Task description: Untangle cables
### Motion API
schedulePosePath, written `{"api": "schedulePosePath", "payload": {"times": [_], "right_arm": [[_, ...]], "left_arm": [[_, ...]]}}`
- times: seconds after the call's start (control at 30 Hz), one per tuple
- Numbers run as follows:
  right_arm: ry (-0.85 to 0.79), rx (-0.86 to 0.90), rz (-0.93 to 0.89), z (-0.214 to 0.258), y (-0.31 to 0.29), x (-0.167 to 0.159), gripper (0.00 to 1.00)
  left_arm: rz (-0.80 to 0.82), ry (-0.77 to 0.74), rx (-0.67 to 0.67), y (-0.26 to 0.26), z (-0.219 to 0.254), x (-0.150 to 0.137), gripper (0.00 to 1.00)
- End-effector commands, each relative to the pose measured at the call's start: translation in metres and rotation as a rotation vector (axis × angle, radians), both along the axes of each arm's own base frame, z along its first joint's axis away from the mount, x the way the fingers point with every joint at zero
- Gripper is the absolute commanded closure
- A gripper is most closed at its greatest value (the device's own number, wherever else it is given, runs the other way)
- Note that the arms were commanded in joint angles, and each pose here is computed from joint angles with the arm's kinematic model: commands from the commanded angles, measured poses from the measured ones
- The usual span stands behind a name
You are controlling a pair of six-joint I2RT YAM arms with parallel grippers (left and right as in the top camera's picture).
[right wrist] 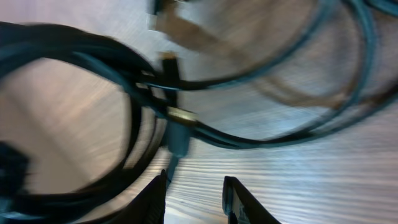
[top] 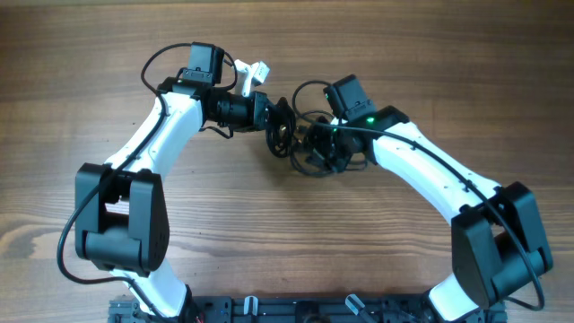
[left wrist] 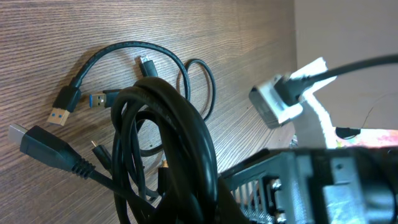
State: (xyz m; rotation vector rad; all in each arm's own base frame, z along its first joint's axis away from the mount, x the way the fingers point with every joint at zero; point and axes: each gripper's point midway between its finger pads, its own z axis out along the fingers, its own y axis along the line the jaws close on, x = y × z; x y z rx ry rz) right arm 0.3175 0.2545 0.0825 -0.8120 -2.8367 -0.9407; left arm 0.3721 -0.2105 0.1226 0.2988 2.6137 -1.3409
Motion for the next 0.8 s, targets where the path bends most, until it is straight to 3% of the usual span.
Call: {"api": "schedulePosePath", "payload": {"times": [0.0,0.37,0.77], "right_arm": [[-0.004,0.077,0.014,0.008,0.011,0.003,0.68],[-0.015,0.102,-0.085,0.013,0.014,0.018,0.67],[0.032,0.155,-0.117,0.019,0.022,0.017,0.68]], "left_arm": [[0.000,-0.021,-0.020,0.000,0.009,0.004,0.96],[-0.121,-0.051,-0.175,-0.013,0.032,-0.014,0.96],[-0.132,-0.045,-0.206,-0.015,0.036,-0.016,0.96]]}}
